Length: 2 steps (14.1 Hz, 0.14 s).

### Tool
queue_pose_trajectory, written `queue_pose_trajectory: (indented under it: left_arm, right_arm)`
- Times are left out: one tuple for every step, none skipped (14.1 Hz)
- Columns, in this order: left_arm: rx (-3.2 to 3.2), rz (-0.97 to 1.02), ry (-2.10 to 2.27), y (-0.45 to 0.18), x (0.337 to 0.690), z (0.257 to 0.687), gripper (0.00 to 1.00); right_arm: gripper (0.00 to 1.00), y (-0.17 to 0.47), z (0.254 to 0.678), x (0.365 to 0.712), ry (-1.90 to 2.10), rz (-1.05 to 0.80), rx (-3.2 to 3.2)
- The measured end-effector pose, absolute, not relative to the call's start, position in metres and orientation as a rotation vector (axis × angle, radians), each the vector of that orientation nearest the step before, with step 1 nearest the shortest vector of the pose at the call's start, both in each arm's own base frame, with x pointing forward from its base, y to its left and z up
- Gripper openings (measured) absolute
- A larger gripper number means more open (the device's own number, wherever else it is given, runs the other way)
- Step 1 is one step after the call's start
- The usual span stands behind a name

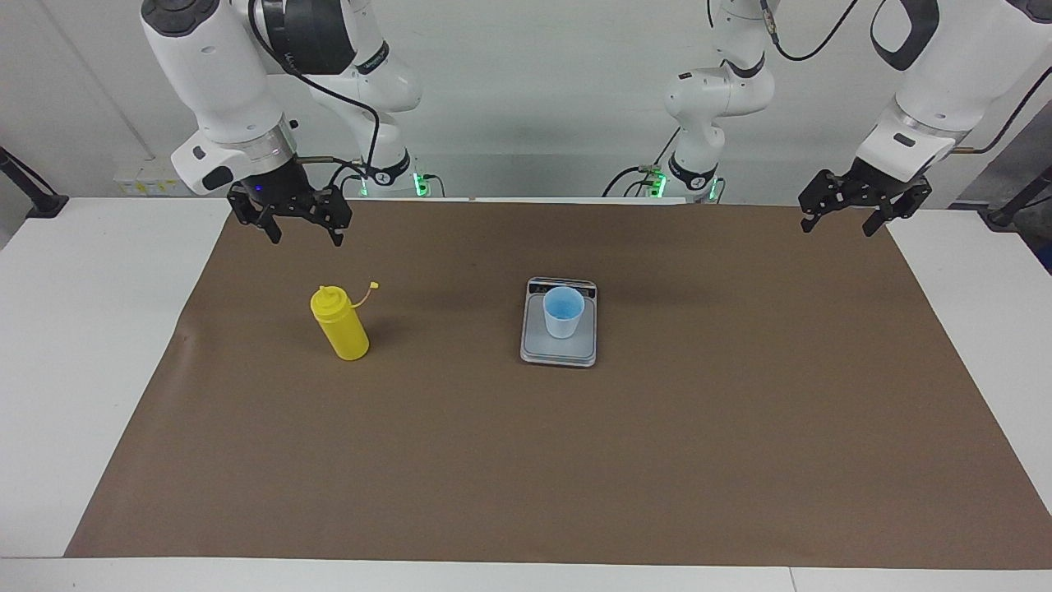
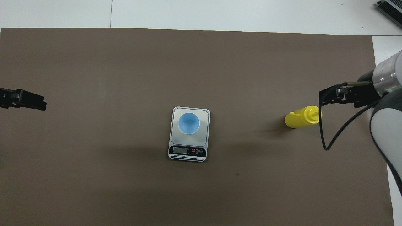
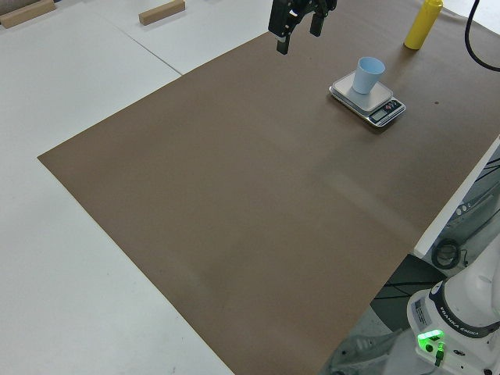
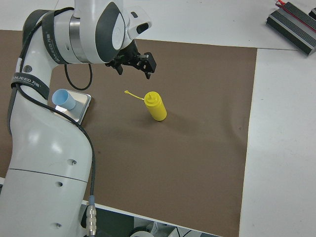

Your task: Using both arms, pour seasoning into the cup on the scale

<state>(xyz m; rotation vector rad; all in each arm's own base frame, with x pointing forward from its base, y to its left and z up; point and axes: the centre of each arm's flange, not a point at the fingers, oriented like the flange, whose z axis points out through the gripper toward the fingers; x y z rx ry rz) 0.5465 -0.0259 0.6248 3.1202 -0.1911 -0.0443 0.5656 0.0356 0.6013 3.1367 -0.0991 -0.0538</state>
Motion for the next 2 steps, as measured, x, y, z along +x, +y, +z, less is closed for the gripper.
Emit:
queue_pose_trajectory:
  left_arm:
    - [3.12, -0.044, -0.191, -0.0259, 0.5465, 0.6248, 1.0]
    - [3.12, -0.044, -0.191, -0.0259, 0.5465, 0.6248, 1.0]
  right_arm:
    - [1.0, 0.0356, 0.6013, 0.5656, -0.099, -0.054, 3.137]
    - [1.0, 0.0356, 0.6013, 0.5656, -0.099, -0.054, 3.137]
